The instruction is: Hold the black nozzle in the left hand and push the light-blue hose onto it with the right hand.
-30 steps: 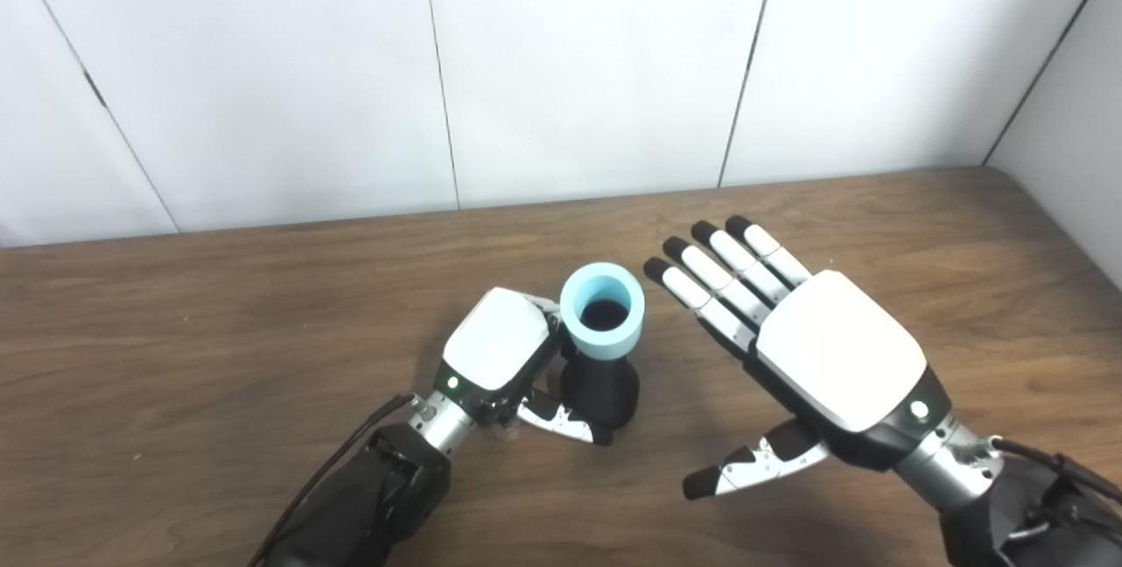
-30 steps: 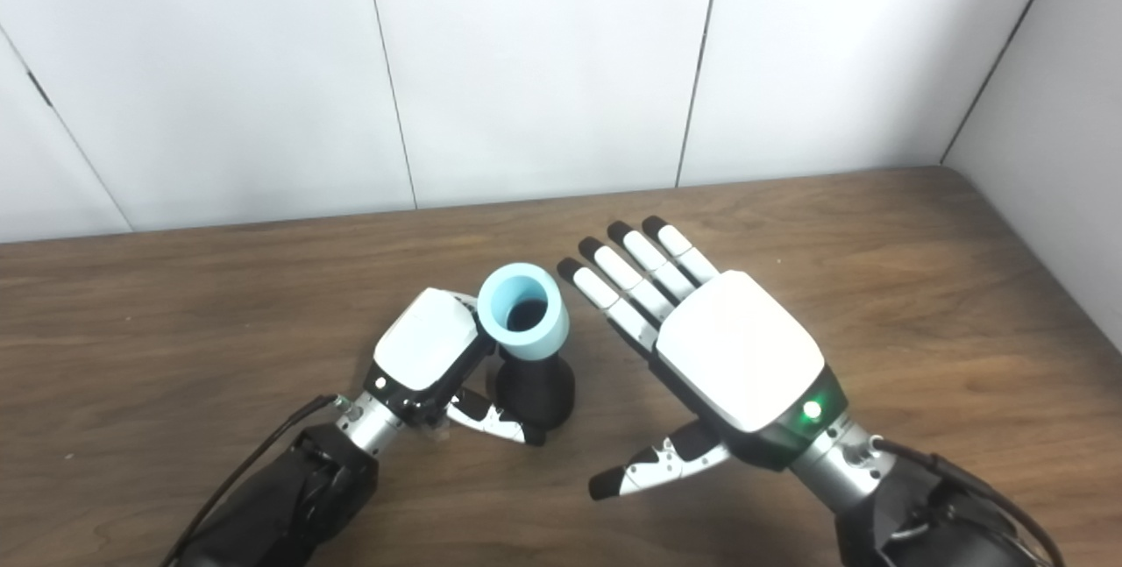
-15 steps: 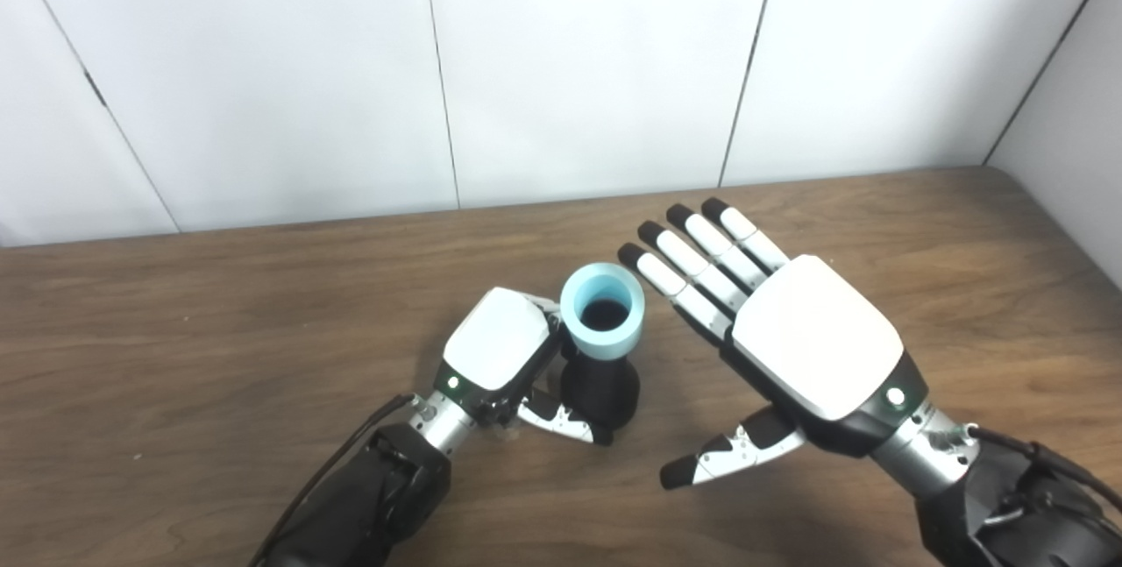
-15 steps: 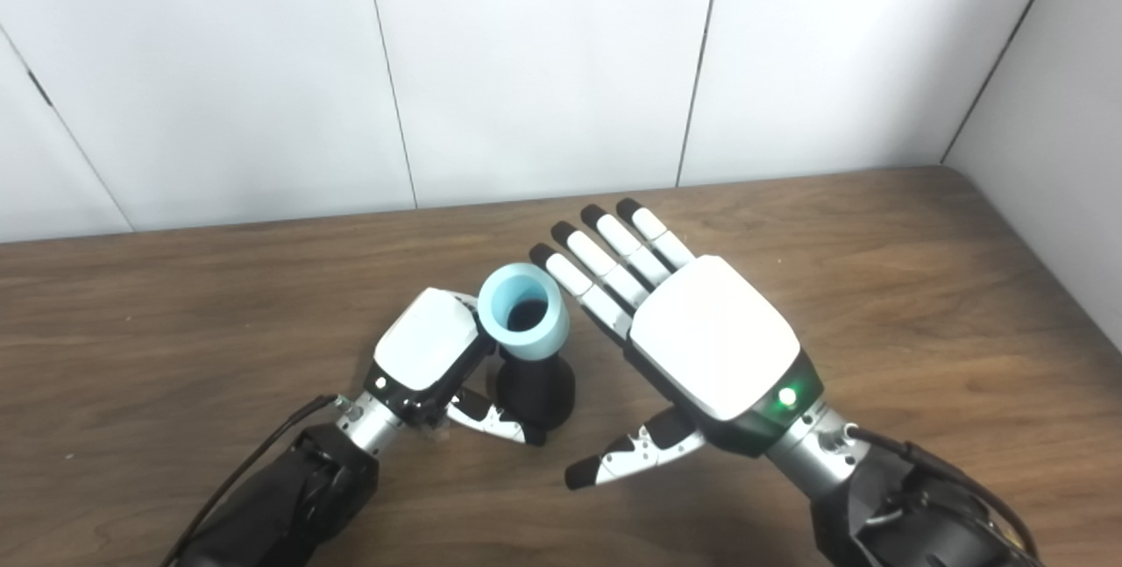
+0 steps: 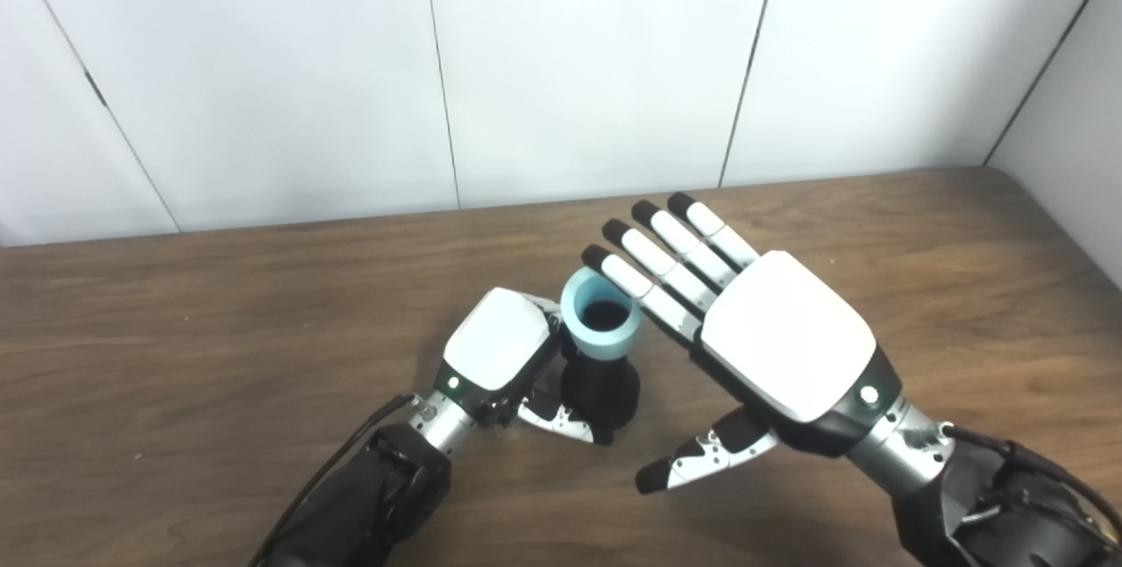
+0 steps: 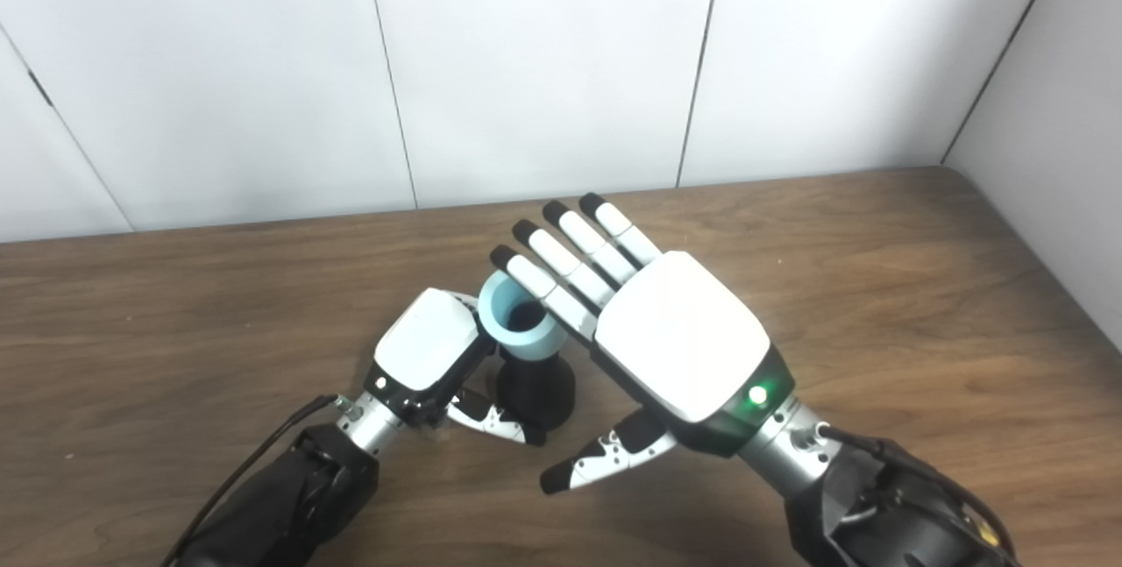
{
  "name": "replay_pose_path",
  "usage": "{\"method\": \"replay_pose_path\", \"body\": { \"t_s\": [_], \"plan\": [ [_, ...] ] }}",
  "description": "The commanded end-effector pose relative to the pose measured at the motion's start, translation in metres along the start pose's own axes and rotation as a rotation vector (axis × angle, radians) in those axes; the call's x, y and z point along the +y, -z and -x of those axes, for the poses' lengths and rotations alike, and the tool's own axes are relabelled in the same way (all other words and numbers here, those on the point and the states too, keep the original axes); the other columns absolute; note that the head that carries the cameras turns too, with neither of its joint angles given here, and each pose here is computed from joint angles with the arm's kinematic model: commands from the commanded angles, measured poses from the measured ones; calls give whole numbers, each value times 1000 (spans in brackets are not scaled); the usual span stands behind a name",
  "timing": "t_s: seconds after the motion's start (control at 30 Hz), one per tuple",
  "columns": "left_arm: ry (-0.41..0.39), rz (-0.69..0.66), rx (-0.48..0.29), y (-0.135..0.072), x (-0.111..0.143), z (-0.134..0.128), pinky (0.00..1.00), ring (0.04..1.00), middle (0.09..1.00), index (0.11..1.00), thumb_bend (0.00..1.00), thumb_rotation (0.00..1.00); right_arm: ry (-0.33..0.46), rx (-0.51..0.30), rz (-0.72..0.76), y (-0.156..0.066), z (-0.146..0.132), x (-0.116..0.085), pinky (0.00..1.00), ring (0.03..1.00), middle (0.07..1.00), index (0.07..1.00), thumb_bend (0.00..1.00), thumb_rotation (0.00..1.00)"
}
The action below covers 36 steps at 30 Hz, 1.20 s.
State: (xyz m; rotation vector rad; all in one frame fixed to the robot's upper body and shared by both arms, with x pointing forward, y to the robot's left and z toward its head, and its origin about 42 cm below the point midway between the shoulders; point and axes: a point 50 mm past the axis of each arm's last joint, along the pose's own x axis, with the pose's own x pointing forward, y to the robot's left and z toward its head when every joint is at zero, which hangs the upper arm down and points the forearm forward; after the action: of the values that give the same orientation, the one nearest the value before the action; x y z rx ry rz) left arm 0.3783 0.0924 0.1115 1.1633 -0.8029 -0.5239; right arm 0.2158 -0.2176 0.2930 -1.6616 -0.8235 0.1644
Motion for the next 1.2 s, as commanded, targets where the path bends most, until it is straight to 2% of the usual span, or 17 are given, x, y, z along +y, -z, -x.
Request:
{"method": "replay_pose_path", "body": {
  "t_s": [0.0, 0.2, 0.4, 0.63, 1.17],
  "plan": [
    [345, 162, 150, -42, -108, 117, 315, 356, 414, 527, 514, 0, 118, -39, 38, -5, -6, -23, 1000, 1000, 1000, 958, 817, 862],
    [349, 161, 152, -42, -108, 117, 327, 364, 416, 529, 514, 0, 109, -48, 45, -8, -7, -21, 1000, 1000, 989, 931, 820, 861],
    [339, 163, 151, -43, -109, 117, 309, 347, 412, 528, 514, 0, 77, -50, 53, -11, -7, -21, 1000, 1000, 1000, 943, 818, 869],
    [337, 164, 151, -43, -109, 118, 307, 346, 409, 525, 514, 0, -1, -40, 40, -8, -7, -16, 1000, 1000, 1000, 953, 825, 845],
    [342, 160, 146, -44, -106, 118, 330, 369, 419, 530, 514, 0, -106, 10, -12, 0, -5, -1, 1000, 1000, 1000, 950, 832, 804]
  ]
}}
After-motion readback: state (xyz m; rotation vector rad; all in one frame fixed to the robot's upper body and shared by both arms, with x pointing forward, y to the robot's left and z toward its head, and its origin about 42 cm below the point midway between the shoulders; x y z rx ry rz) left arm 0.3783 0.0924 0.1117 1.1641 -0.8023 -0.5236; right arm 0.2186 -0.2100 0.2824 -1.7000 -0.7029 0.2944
